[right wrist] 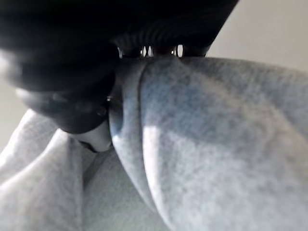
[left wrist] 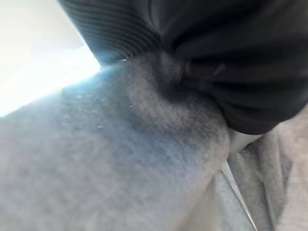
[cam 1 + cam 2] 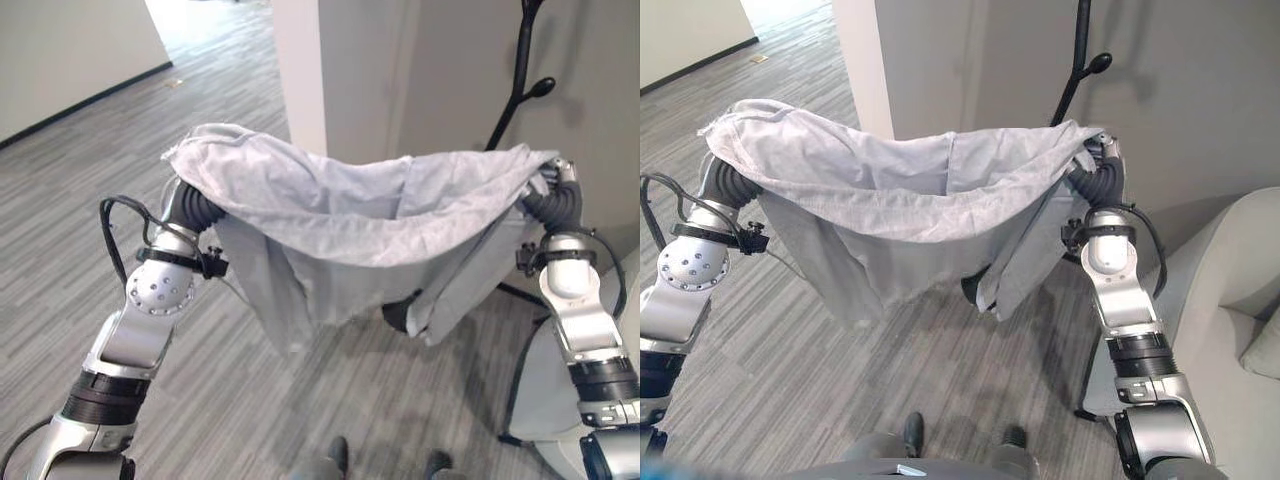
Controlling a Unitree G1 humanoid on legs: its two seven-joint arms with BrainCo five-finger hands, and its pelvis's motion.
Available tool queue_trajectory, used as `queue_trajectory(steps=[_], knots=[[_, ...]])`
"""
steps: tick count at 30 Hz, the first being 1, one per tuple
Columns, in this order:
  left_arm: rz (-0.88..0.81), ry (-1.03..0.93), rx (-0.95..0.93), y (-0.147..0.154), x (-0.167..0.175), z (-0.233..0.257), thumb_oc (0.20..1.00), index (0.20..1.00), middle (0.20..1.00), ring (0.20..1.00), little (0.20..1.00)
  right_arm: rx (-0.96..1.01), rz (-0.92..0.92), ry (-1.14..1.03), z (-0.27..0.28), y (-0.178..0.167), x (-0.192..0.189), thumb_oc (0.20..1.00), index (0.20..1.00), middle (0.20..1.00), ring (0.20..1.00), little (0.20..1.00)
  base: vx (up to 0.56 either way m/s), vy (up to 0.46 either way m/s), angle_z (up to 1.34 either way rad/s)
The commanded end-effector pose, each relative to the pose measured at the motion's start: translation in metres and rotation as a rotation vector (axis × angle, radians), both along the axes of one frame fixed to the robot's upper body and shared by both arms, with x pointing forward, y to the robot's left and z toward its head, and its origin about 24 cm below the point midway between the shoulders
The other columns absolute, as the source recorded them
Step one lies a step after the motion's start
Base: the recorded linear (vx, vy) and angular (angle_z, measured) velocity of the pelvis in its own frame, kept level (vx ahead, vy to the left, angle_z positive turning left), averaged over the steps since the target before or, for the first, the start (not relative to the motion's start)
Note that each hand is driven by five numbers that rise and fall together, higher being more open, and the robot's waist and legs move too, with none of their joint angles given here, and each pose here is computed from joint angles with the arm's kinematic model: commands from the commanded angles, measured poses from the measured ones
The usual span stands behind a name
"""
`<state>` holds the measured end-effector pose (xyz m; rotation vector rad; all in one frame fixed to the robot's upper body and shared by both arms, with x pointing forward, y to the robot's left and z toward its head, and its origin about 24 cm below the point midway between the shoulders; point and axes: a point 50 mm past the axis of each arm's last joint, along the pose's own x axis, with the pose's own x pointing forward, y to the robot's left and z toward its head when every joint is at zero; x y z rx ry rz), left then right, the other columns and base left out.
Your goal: Hang the clothes on the sofa on the clothes rack.
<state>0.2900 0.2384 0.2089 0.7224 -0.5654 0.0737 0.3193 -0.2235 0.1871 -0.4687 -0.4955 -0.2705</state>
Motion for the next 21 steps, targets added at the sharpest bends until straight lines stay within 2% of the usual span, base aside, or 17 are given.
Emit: queue_trajectory(steps=[1, 12, 21], knots=[[0.009, -0.184, -0.003, 0.000, -0.010, 0.034, 0.200, 0.200, 0.200, 0.200, 0.200, -0.032, -0.057, -0.196, 0.053, -0.012, 0.000, 0.200, 0.200, 0.200, 0.200, 0.200, 0.36, -0.298, 0.04], [-0.049, -0.188, -0.046, -0.017, 0.004, 0.037, 0.200, 0.200, 0.200, 0.200, 0.200, -0.136, -0.117, -0.256, 0.076, -0.036, -0.016, 0.200, 0.200, 0.200, 0.200, 0.200, 0.33, -0.431, 0.51], [-0.072, -0.195, -0.066, -0.023, 0.005, 0.041, 0.200, 0.200, 0.200, 0.200, 0.200, -0.142, -0.140, -0.254, 0.079, -0.047, -0.020, 0.200, 0.200, 0.200, 0.200, 0.200, 0.13, -0.201, 0.21]])
